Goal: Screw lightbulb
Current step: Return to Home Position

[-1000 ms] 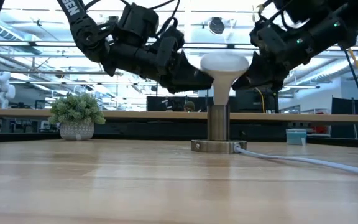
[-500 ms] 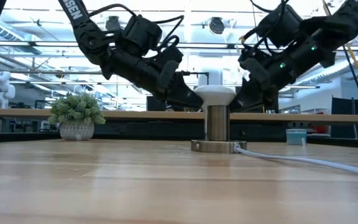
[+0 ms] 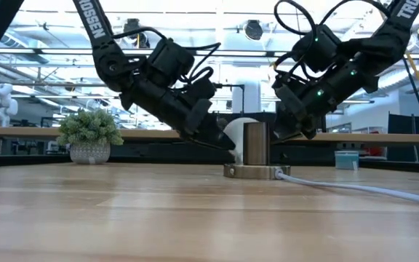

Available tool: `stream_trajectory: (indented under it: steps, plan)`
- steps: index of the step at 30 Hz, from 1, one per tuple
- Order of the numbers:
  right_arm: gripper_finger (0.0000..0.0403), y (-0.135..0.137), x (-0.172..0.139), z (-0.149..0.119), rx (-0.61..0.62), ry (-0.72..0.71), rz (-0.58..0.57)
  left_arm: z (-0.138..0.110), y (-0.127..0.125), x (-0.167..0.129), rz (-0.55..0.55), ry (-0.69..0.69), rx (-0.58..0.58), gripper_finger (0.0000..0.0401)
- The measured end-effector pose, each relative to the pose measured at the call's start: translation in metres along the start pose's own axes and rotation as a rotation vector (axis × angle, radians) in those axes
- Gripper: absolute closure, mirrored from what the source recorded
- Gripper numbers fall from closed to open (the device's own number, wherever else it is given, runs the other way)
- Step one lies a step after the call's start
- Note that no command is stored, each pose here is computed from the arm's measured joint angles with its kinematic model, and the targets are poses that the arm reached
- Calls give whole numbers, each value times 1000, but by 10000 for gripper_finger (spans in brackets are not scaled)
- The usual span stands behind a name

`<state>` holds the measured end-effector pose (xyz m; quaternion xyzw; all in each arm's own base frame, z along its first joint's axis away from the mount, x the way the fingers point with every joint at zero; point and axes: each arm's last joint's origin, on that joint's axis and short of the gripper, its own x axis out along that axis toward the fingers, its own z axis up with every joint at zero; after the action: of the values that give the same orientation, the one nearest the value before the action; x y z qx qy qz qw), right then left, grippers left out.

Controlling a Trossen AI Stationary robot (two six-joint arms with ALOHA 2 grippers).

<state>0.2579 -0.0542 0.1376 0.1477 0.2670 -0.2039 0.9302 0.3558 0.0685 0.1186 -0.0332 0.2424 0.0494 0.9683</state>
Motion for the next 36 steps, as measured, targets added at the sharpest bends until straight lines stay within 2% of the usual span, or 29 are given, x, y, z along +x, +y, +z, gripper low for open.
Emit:
stream_trajectory:
  steps: [6, 11, 19, 27, 31, 36]
  plan:
    - [403, -5, -2, 4, 1, -8, -15, -1, 1, 0, 28, 13, 0, 209]
    - [403, -5, -22, 12, -14, 7, 6, 10, 3, -11, 33, 20, -43, 209]
    - [403, 1, -83, 20, 59, 58, 133, 37, -9, -60, -4, 132, -120, 209]
    - [403, 1, -124, 1, 193, 225, 119, 54, -39, -108, -66, 180, -34, 209]
    - [403, 3, -133, -9, 225, 314, 99, 38, -54, -130, -91, 197, -14, 209]
    - [403, 8, -134, -14, 146, 343, 123, 2, -61, -159, -81, 193, -43, 209]
